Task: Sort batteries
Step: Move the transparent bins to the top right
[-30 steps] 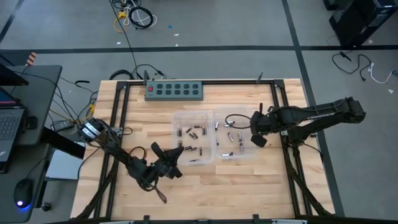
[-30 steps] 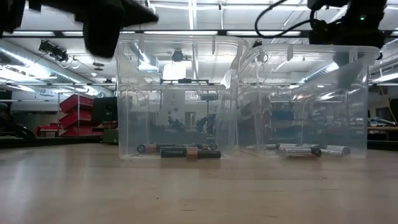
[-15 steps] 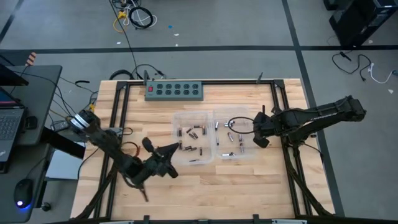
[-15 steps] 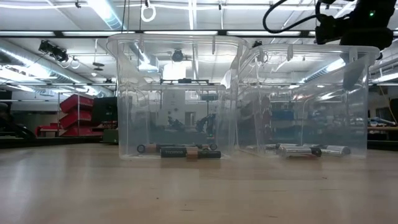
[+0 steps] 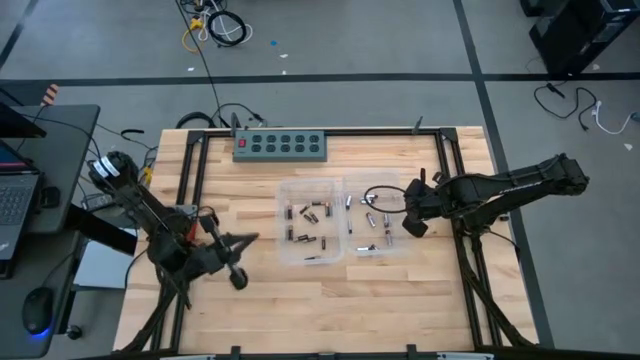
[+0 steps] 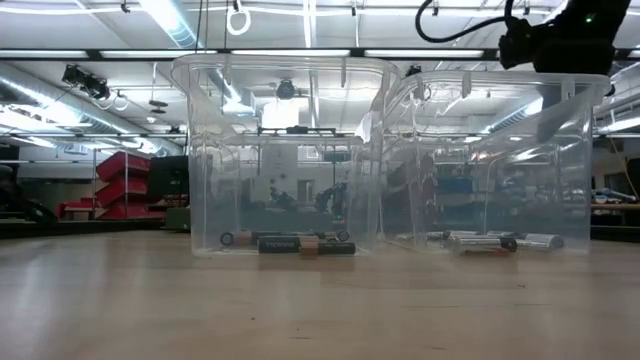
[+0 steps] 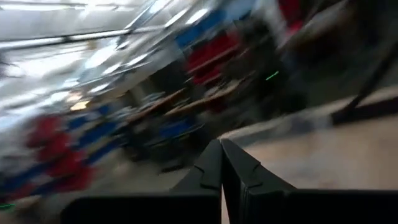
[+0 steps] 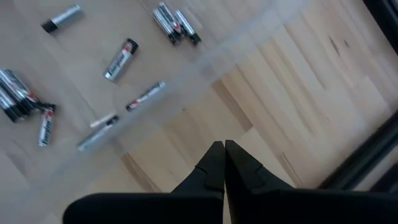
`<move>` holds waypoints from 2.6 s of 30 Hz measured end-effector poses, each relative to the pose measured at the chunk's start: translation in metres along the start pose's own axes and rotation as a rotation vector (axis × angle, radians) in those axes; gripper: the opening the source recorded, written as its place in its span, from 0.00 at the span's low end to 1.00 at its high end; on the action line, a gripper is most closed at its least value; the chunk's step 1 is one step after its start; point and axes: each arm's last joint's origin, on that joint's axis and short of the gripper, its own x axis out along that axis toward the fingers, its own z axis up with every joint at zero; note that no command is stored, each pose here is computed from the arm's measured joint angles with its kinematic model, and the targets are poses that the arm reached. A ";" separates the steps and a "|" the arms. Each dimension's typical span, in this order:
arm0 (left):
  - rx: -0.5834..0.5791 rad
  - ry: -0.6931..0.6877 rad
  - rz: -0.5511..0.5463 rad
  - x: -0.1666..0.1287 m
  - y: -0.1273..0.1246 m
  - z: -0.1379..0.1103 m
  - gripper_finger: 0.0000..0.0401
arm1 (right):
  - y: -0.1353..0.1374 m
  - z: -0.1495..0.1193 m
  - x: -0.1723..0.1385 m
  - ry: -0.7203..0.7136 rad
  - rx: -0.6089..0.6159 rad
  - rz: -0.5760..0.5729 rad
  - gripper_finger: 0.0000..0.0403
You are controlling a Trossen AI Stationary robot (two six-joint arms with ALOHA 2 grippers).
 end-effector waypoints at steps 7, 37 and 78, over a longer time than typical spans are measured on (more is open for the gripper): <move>-0.193 -0.312 -0.517 -0.036 -0.023 -0.017 0.00 | 0.002 0.003 0.000 -0.026 -0.010 0.023 0.00; -0.526 0.320 -0.102 0.025 0.004 -0.164 0.00 | 0.002 0.004 0.000 -0.046 -0.024 0.010 0.00; -0.480 0.388 -0.095 0.106 -0.040 -0.178 0.00 | 0.075 -0.028 -0.066 -0.539 -0.182 0.537 0.00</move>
